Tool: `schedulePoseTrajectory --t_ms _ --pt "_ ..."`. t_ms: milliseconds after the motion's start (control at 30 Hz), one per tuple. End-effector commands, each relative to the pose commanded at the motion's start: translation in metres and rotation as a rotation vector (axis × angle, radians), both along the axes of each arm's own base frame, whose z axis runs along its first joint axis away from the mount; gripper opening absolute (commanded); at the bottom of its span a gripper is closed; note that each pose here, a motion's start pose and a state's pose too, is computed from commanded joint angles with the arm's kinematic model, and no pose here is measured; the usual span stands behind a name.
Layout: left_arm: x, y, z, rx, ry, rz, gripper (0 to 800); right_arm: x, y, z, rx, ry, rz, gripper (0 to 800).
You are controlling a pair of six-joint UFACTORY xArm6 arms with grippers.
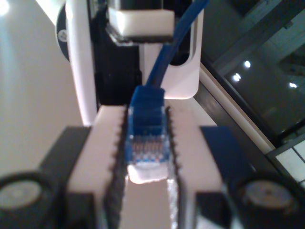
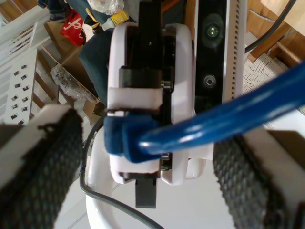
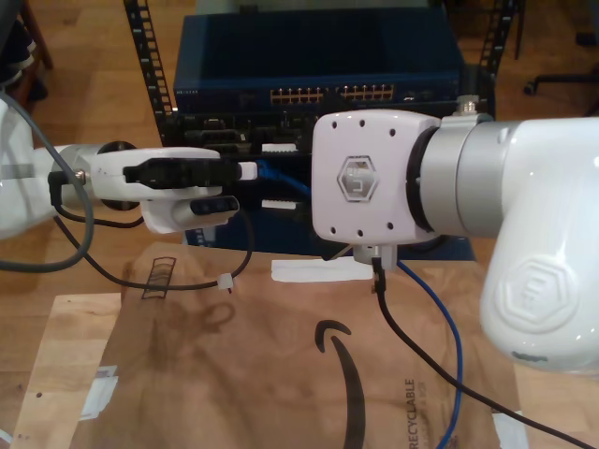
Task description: Grab the cable and plug it in
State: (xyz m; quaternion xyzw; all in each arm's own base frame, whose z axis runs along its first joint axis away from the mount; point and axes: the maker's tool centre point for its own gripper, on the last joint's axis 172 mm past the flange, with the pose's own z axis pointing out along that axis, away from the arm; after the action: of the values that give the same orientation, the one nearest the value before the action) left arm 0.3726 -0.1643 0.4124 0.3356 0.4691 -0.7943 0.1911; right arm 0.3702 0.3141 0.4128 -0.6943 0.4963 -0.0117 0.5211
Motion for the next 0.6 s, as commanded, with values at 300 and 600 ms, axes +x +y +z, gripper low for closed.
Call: schedulePoseTrajectory --t_ms 300,600 --pt "-0.0004 -0.0001 0.0002 0.000 0.000 0.000 5 0.0001 0.0001 0.0009 0.006 0.005 -0.004 265" --pt "-0.0005 -0.0006 -0.0003 0.002 0.002 -0.003 5 0.0001 0.0001 0.0009 0.006 0.005 -0.004 201"
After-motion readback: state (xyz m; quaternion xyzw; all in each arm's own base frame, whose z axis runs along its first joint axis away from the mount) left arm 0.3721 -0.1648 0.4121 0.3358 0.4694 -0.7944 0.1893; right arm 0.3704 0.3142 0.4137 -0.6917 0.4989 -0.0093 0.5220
